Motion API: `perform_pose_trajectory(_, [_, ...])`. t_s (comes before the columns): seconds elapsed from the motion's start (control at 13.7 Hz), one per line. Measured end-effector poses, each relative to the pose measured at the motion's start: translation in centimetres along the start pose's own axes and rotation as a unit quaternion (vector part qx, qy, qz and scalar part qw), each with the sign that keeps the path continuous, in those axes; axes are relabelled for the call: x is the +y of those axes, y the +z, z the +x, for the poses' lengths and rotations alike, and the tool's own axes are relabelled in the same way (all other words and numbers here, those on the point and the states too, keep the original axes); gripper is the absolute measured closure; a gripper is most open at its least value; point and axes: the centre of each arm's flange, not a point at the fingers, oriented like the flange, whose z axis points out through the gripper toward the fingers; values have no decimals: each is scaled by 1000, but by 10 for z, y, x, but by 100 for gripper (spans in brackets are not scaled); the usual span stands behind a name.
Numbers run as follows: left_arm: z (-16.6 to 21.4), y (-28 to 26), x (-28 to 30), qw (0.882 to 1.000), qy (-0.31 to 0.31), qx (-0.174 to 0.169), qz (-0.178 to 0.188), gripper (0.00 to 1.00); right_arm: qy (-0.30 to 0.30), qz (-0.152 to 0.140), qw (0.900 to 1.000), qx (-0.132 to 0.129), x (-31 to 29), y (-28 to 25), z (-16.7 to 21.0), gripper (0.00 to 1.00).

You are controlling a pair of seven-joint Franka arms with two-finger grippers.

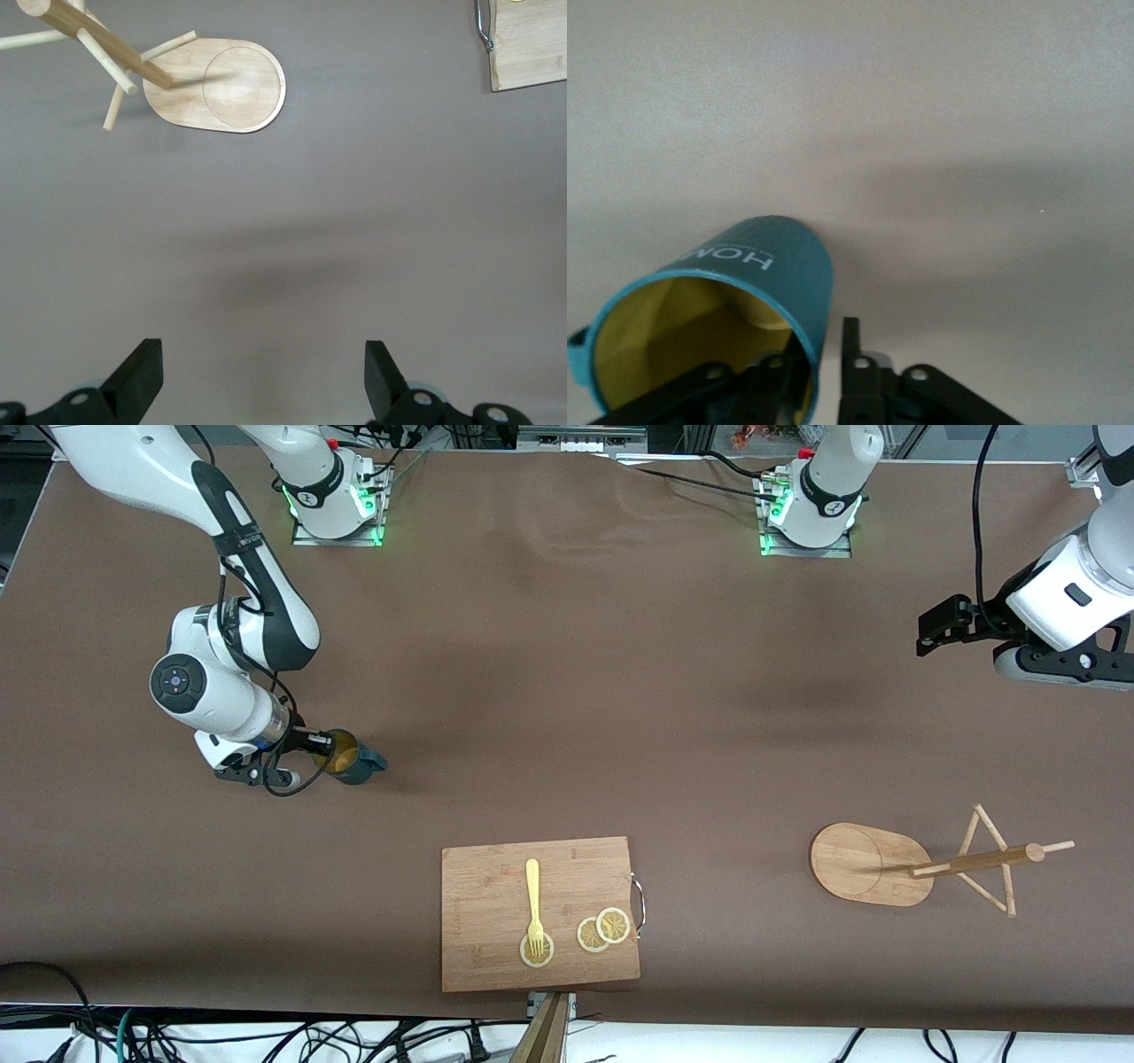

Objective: Pass cup and hang on rack
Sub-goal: 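Close the right gripper on the teal mug's rim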

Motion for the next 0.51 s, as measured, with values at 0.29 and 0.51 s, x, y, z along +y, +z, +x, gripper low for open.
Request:
perform_pose_trajectory(0.29, [0, 0, 0, 1000, 0, 0, 0, 0, -9, 6, 1000, 13, -12, -9, 5, 96])
perform_pose_trajectory(0.51, [0, 0, 0, 1000, 0, 0, 0, 0, -29, 20, 999, 35, -41, -31, 12, 96])
